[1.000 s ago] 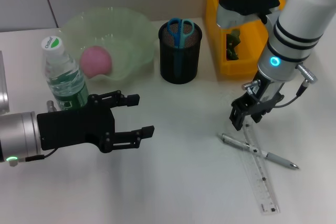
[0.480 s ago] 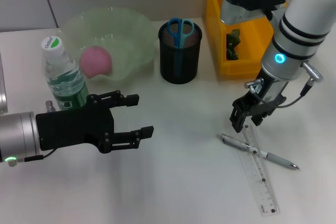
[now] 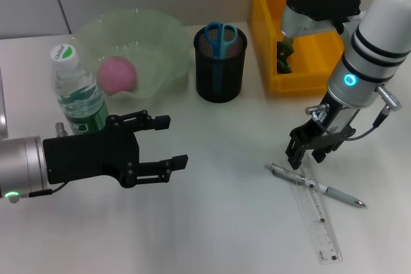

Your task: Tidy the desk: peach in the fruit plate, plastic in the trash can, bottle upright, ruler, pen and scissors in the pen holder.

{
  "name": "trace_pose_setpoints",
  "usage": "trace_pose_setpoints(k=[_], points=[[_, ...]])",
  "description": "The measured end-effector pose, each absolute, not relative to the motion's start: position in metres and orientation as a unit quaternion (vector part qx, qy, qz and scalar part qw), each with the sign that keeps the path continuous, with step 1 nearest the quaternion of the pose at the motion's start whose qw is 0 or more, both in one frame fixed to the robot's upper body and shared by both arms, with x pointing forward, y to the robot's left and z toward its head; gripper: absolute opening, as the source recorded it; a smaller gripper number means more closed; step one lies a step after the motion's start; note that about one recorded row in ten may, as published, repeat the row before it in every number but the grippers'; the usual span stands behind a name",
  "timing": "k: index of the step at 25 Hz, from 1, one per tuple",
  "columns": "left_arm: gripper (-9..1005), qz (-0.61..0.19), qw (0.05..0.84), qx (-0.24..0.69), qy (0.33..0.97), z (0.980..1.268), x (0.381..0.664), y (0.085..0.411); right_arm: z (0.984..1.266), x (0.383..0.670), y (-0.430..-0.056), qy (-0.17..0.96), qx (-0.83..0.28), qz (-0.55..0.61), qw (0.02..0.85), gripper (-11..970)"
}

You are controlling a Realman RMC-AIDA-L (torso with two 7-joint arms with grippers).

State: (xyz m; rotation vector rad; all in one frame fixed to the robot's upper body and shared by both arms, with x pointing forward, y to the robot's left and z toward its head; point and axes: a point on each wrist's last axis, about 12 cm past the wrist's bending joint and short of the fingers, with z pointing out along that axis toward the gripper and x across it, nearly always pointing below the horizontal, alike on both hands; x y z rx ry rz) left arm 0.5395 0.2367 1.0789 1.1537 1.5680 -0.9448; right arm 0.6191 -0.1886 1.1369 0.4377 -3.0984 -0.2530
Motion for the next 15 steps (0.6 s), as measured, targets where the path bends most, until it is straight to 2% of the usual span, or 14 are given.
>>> trace_pose_setpoints(k=[15], points=[[768,-0.384,0.471,0.475,0.636,1.0813,0.5402,0.2375,1.13,0.62,-0.1852,-0.986,0.134,-0.094,-0.004,484]])
